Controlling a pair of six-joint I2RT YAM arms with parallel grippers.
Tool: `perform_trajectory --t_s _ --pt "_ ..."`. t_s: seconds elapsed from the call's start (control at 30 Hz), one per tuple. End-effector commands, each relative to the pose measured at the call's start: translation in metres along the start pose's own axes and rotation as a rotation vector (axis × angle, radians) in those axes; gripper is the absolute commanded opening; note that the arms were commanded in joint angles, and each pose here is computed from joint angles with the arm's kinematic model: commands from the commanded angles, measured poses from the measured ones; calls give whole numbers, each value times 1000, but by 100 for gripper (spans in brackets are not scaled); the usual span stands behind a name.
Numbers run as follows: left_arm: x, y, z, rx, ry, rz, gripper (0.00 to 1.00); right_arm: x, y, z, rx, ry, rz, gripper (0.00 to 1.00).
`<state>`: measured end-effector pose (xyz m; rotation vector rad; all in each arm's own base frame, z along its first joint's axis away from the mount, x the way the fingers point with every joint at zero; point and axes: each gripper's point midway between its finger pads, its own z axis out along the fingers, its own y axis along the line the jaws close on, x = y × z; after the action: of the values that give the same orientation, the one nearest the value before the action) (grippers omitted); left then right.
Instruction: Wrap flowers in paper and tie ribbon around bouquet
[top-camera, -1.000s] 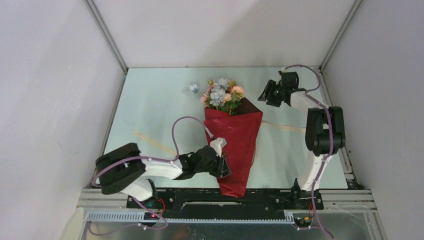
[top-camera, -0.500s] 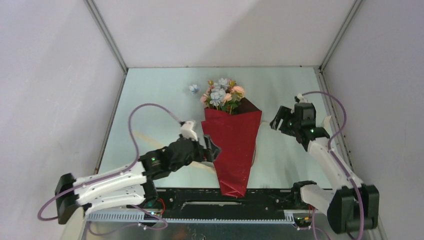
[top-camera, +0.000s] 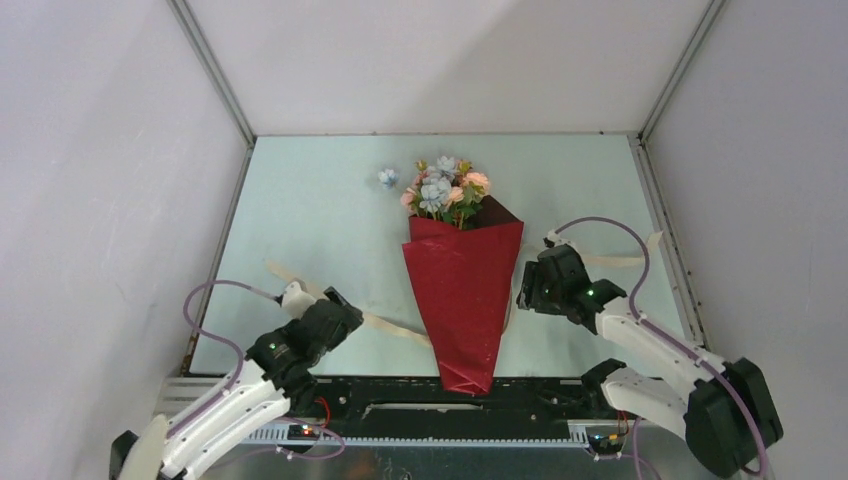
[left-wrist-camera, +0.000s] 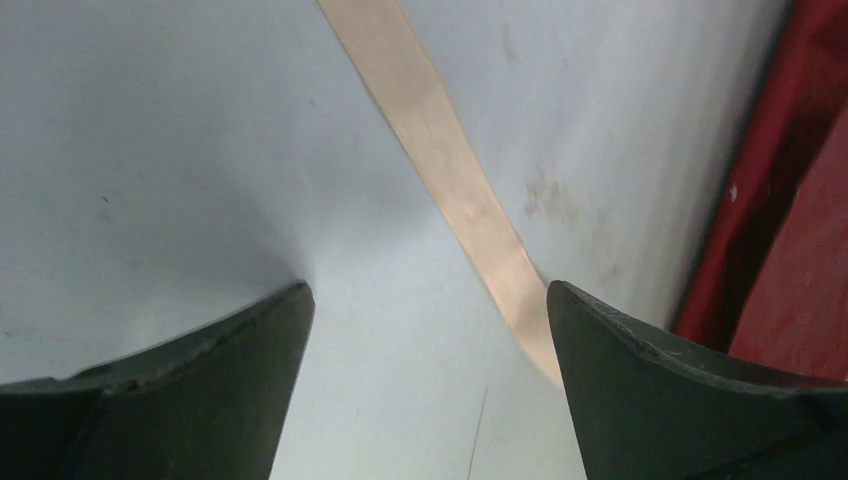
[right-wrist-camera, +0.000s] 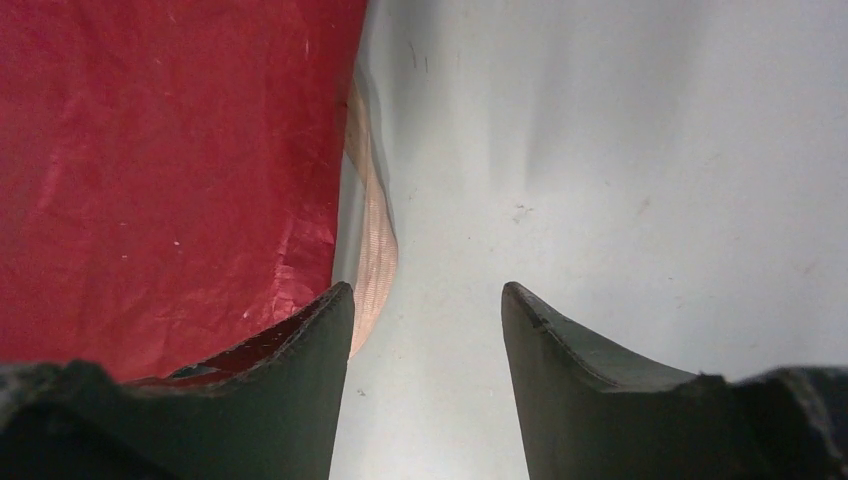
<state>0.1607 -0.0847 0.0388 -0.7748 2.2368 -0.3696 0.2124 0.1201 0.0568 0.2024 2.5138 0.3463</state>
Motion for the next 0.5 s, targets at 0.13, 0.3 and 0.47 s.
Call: perform_trajectory --t_s 0.13,0.3,0.47 --pt "20 -11 27 -61 130 -91 98 -3 9 15 10 -39 39 59" --pt "35 -29 41 -71 215 -59 95 -9 9 12 -7 -76 46 58" --pt "47 -38 65 -51 233 -78 90 -19 6 6 -16 -115 57 58"
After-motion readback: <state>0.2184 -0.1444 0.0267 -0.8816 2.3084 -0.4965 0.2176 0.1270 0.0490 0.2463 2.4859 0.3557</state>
